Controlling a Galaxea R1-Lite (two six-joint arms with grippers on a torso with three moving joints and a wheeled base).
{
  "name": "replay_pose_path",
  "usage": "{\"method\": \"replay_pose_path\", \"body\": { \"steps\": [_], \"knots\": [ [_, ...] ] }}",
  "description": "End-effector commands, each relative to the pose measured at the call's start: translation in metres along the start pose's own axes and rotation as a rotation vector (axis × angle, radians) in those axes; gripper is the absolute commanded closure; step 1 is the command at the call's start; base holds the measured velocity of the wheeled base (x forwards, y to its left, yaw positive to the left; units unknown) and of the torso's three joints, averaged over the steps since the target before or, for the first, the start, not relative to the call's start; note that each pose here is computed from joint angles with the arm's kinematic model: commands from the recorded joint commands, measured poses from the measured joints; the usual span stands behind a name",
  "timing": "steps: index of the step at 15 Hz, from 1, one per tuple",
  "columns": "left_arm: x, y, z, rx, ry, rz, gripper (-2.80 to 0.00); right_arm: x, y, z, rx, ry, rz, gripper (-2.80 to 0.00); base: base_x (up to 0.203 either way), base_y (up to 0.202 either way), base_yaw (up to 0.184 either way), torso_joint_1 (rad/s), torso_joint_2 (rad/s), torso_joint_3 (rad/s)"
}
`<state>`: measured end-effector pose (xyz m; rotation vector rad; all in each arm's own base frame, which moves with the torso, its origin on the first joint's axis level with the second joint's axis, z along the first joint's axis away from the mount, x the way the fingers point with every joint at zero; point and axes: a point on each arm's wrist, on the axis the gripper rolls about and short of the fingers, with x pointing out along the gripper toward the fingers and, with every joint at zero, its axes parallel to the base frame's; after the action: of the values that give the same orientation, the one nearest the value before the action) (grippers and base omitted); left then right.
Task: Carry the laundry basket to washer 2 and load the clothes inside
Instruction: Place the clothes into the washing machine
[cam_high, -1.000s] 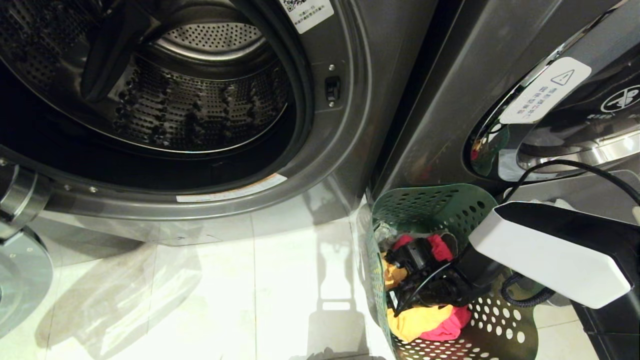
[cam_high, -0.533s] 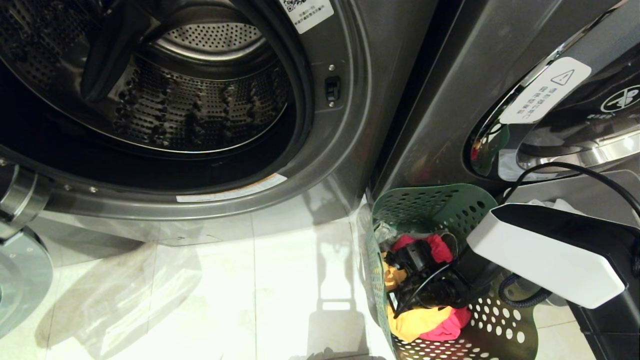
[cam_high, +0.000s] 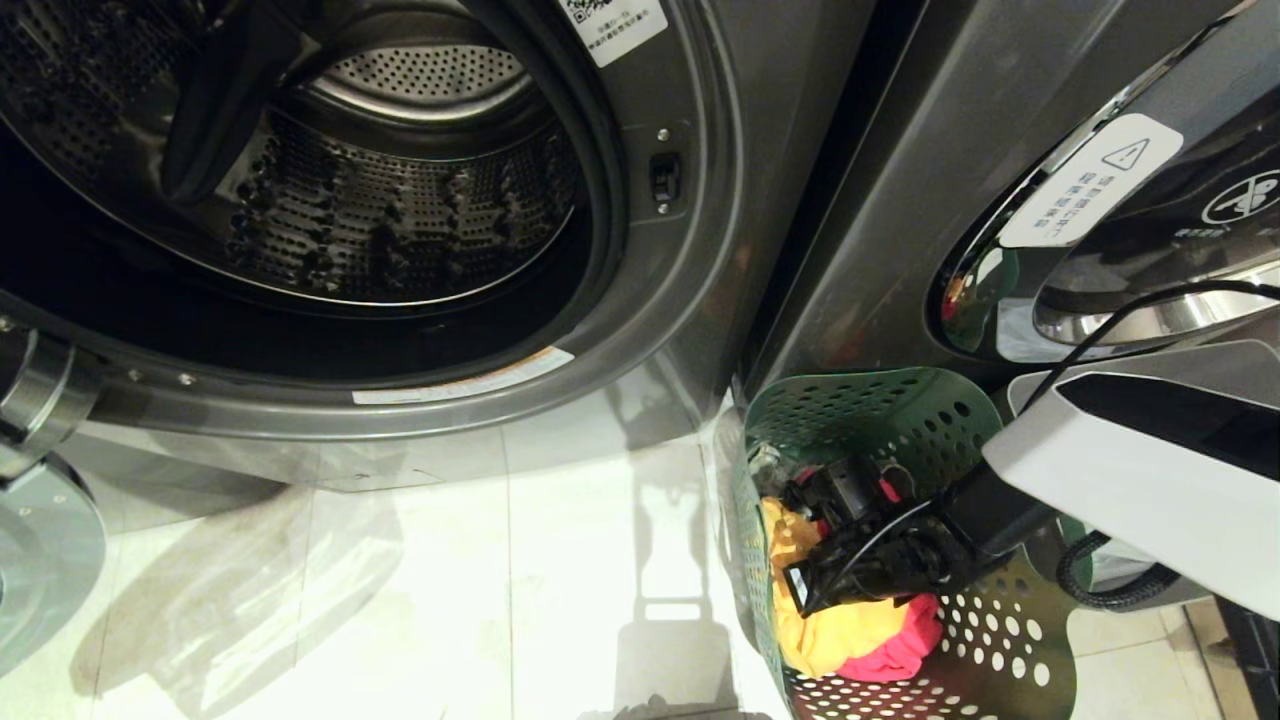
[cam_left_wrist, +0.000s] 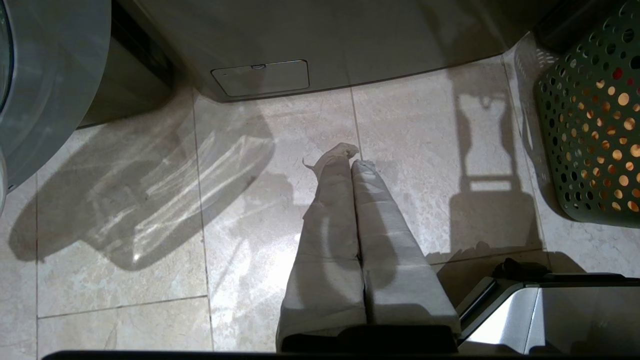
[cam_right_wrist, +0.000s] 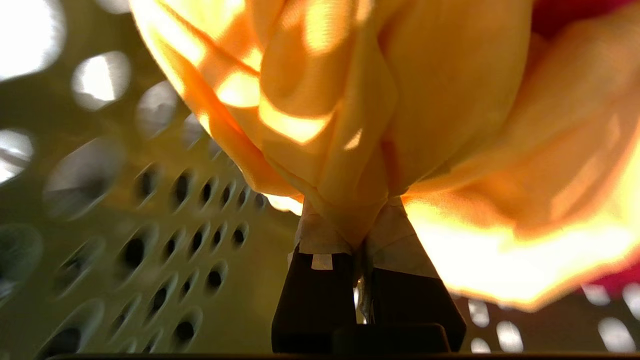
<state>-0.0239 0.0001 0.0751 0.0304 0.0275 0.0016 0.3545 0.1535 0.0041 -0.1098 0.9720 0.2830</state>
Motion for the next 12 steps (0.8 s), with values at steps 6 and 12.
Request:
{"method": "replay_pose_path", "body": {
  "steps": [6, 12],
  "knots": [
    [0.000, 0.000, 0.000, -0.003, -0.001, 0.001, 0.00, -0.129, 0.011, -0.026, 0.001, -0.107, 0.053, 0.00, 0.000, 0.000, 0.000, 0.000, 0.00, 0.000],
    [0.000, 0.000, 0.000, -0.006, -0.001, 0.001, 0.00, -0.260, 0.014, -0.072, 0.060, -0.134, 0.088, 0.00, 0.000, 0.000, 0.000, 0.000, 0.00, 0.000]
  ]
}}
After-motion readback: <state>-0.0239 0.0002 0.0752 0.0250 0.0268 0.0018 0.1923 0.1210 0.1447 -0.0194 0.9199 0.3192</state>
